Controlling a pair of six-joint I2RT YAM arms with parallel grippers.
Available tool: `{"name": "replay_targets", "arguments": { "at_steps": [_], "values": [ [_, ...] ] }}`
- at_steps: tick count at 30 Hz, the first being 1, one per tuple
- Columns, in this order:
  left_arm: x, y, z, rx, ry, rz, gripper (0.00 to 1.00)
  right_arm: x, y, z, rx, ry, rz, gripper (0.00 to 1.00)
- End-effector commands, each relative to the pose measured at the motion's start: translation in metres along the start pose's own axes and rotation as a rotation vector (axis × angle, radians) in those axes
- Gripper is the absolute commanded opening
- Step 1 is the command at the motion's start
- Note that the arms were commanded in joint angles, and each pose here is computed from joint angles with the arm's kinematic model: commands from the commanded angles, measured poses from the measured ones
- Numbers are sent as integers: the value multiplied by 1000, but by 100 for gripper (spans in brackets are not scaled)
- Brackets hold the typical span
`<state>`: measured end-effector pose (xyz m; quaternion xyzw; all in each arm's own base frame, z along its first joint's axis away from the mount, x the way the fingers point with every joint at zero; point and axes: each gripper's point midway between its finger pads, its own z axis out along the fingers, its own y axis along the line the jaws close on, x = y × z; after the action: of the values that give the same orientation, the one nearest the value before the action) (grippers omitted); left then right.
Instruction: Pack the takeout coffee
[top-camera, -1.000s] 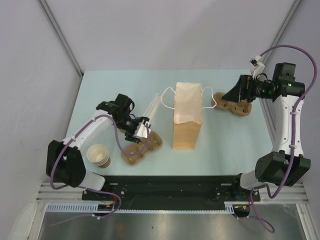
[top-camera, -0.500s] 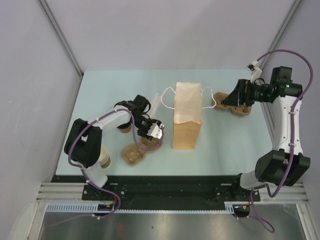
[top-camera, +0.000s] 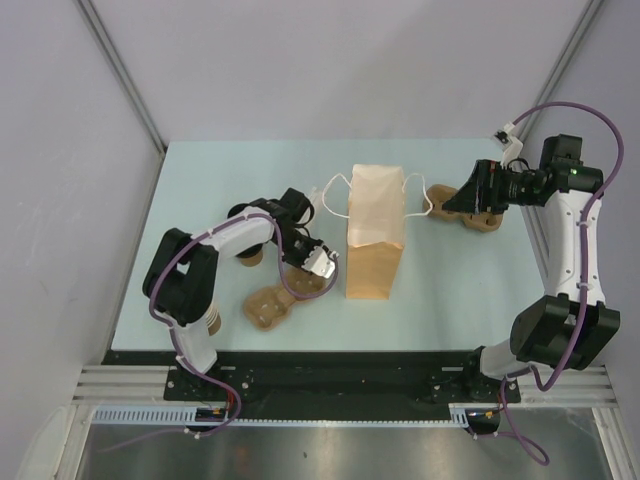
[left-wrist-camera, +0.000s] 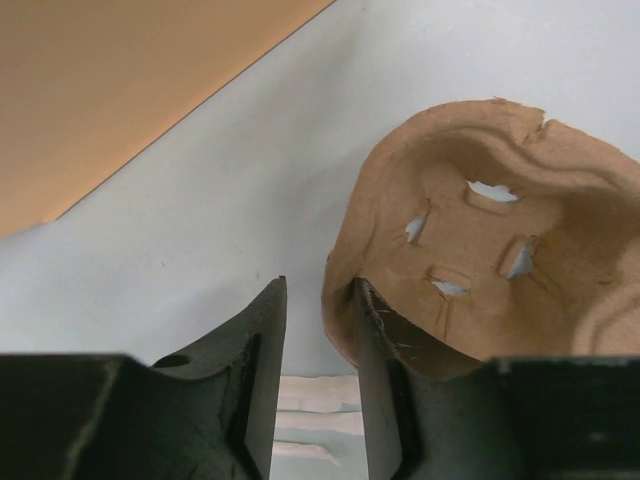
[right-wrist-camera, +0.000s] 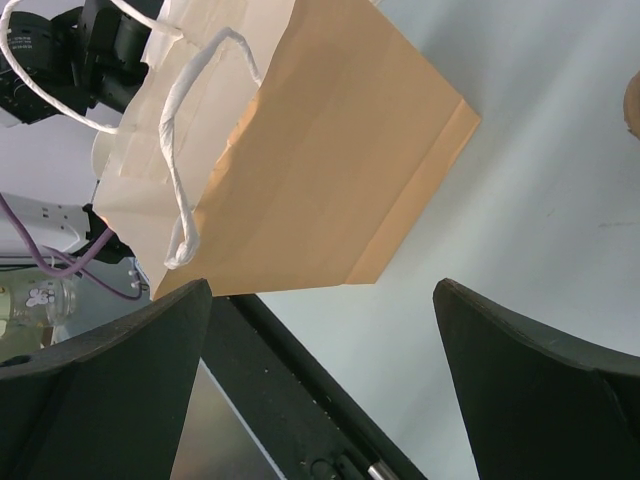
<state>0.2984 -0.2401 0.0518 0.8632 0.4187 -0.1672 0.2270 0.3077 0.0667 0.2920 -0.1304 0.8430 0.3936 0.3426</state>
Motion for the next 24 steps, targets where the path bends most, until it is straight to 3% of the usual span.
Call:
{"name": "replay_targets", "arguments": {
  "at_steps": [1,10,12,16,19,24],
  "values": [
    [-4,7,-5,5,14,27,35,-1,1,-1,-16,-7,5,100],
    [-2,-1,-4,40,36,18,16,-4,1,-4,-10,-19,-8,99],
    [-3,0,-4,29,33,14,17,-7,1,-6,1,-22,-23,100],
    [-3,0,-2,23,41,1,29,-19,2,-14,30,-47,-62,100],
    [0,1,-1,22,50,-4,29,-25,1,-18,41,-55,-76,100],
    [-3,-2,-3,29,43,-16,13,-44,-2,-27,89,-84,-132,99]
  ]
}}
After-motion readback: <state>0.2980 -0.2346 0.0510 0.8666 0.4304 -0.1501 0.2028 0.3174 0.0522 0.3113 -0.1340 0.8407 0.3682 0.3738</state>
